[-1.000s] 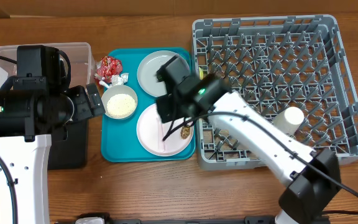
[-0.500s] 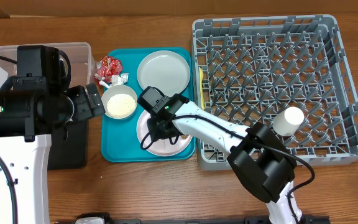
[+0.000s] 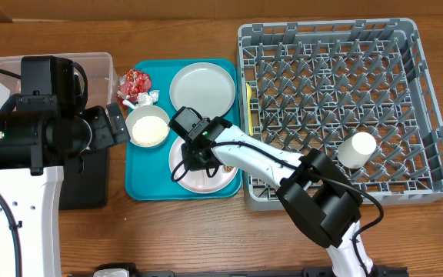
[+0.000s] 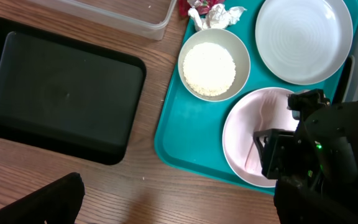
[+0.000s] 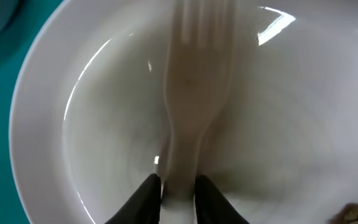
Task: Sort waste into correct bins and load items into the dishwasher rack
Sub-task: 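Grasp the white fork from the pink plate with the right gripper, then place the white fork in the rack beside the spoon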
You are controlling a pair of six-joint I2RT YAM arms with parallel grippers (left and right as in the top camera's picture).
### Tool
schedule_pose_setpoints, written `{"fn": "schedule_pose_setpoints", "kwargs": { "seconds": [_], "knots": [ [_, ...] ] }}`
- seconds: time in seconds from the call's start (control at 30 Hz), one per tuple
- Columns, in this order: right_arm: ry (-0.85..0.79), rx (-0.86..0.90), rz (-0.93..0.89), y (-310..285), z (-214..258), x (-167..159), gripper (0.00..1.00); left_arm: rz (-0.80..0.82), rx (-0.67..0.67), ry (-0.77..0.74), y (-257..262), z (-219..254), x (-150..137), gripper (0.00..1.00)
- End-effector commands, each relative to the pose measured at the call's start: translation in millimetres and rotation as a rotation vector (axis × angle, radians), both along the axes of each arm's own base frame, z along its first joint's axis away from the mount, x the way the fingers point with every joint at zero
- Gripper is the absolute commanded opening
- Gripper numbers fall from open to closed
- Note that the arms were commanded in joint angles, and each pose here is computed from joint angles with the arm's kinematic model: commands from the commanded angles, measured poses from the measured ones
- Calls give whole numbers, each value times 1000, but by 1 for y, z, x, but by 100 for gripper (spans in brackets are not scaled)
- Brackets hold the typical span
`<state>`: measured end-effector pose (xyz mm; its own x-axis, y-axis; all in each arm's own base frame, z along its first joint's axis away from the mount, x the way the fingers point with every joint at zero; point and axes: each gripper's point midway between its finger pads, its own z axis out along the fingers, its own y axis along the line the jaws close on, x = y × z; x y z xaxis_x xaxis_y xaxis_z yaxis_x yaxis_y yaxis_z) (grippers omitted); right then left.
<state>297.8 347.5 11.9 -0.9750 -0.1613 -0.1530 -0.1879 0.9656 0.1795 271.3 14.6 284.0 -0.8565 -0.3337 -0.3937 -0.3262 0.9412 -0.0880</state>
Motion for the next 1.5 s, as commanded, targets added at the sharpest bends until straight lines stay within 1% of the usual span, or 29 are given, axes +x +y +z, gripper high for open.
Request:
{"fn": "schedule_pose_setpoints", "kwargs": {
  "seconds": [0.0, 0.07, 0.17, 0.2, 0.23, 0.33, 0.4, 0.47, 0.53, 0.6, 0.63, 0.7, 0.83, 0.93, 0.97, 1.03, 1.07, 1.1, 1.13, 1.23, 1.33, 1.4, 1.43, 1.47],
  "knots": [
    [-12, -57, -18, -8, 0, 5, 19, 24, 7, -5, 4, 2, 2, 100],
    [-52, -99, -30, -14, 14, 14, 17, 24, 7, -5, 4, 2, 2, 100],
    [-134, -136, -43, -20, 51, 29, 16, 24, 7, -5, 4, 2, 2, 100],
    [-146, -126, -41, -18, 61, 31, 16, 24, 7, -5, 4, 2, 2, 100],
    [-173, -98, -45, -15, 85, 34, 16, 24, 7, -5, 4, 2, 2, 100],
    [-232, -46, -32, -16, 129, 38, 16, 24, 7, -5, 4, 2, 2, 100],
    [-263, -24, -27, -22, 150, 39, 16, 24, 7, -5, 4, 2, 2, 100],
    [-290, -24, -17, -35, 167, 42, 17, 24, 7, -5, 4, 2, 2, 100],
    [-298, -46, -34, -66, 183, 51, 17, 24, 7, -5, 4, 1, 2, 100],
    [-292, -70, -31, -87, 185, 60, 17, 24, 7, -5, 4, 2, 2, 100],
    [-283, -85, 13, -101, 183, 67, 17, 24, 7, -5, 4, 1, 2, 100],
    [-280, -102, 18, -113, 180, 74, 17, 24, 7, -5, 4, 2, 2, 100],
    [-259, -151, 18, -149, 163, 89, 17, 24, 7, -5, 4, 2, 2, 100],
    [-208, -88, 76, -150, 141, 88, 18, 24, 7, -5, 4, 2, 2, 100],
    [-188, -69, 82, -149, 132, 86, 27, 24, 7, -5, 4, 2, 2, 100],
    [-182, -79, 79, -151, 124, 84, 51, 24, 7, -5, 4, 2, 2, 100],
    [-179, -79, 73, -151, 123, 84, 54, 24, 7, -5, 4, 2, 2, 100],
    [-184, -76, 69, -151, 127, 84, 63, 24, 7, -5, 4, 2, 2, 100],
    [-188, -73, 67, -151, 130, 84, 68, 24, 7, -5, 4, 1, 2, 100],
    [-220, -10, -19, -148, 159, 83, 72, 24, 7, -5, 4, 2, 2, 100],
    [-252, 129, 24, -126, 195, 67, 71, 24, 7, -5, 4, 2, 2, 100],
    [-270, 181, 61, -111, 207, 60, 69, 24, 7, -5, 4, 2, 2, 100],
    [-290, 182, 90, -103, 209, 58, 63, 24, 7, -5, 4, 2, 2, 100],
    [-306, 183, 126, -95, 208, 58, 61, 24, 7, -5, 4, 2, 2, 100]
  ]
}}
